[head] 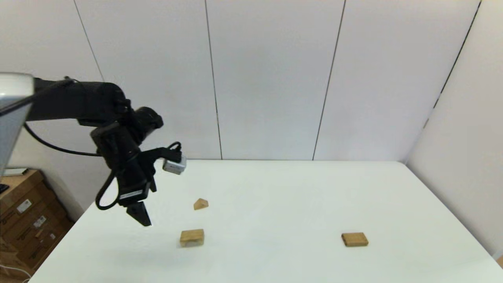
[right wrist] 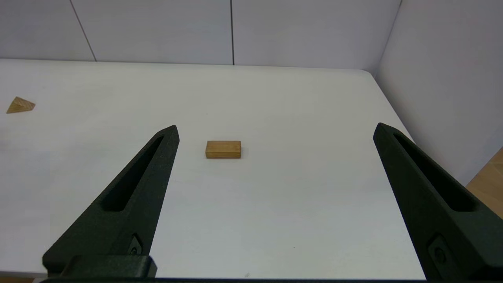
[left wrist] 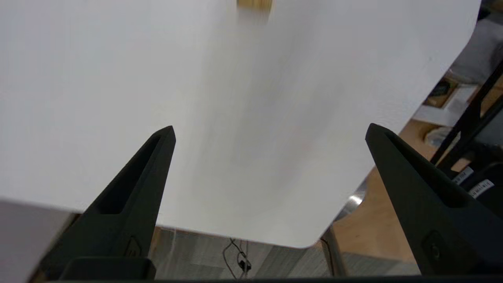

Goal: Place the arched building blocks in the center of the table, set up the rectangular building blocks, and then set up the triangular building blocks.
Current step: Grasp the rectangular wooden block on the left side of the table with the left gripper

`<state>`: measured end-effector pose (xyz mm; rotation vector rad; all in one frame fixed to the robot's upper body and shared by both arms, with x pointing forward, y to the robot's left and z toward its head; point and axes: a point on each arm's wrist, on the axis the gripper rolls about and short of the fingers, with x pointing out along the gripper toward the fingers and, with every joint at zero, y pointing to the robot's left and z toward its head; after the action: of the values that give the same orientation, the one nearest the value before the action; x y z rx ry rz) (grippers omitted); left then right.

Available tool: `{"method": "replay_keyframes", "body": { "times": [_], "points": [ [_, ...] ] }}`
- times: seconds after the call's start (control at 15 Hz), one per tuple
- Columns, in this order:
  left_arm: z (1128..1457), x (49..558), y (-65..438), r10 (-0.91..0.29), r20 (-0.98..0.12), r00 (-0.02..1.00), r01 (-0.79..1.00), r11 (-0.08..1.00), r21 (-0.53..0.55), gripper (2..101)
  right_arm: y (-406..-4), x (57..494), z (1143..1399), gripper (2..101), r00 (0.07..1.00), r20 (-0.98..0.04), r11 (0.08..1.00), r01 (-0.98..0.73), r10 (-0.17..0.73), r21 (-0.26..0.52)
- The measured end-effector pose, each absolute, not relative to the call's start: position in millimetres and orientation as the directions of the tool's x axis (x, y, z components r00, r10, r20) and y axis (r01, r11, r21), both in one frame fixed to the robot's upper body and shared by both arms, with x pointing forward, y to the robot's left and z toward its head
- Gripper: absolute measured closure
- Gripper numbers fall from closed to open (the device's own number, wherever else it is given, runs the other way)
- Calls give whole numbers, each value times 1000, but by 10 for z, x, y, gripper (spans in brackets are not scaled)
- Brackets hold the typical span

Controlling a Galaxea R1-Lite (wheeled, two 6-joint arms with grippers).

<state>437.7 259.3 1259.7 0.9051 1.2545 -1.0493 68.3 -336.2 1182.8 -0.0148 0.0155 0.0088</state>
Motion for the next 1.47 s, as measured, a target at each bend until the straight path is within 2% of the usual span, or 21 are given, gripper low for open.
{"method": "replay_keyframes", "body": {
  "times": [0.27, 0.6, 0.8, 1.07, 1.47],
  "points": [
    [12196, 4546, 2227, -93, -993, -77, 981, 173, -92, 54, -3362, 683, 11829, 43, 1000, -15, 1000, -9, 9, -15],
    [11951, 4507, 2003, -64, -987, -146, 989, 2, -146, 54, -3362, 683, 11828, 43, 1000, -16, 1000, -9, 8, -15],
    [11818, 4498, 1928, -65, -988, -137, 991, -17, -136, 54, -3362, 683, 11828, 43, 1000, -16, 1000, -9, 8, -15],
    [11611, 4577, 1870, -104, -994, -38, 999, -17, -37, 54, -3362, 683, 11828, 43, 1000, -16, 1000, -9, 9, -15],
    [11480, 4597, 1862, -98, -994, -47, 999, -9, -47, 54, -3362, 683, 11829, 43, 1000, -15, 1000, -9, 8, -15]
  ]
}}
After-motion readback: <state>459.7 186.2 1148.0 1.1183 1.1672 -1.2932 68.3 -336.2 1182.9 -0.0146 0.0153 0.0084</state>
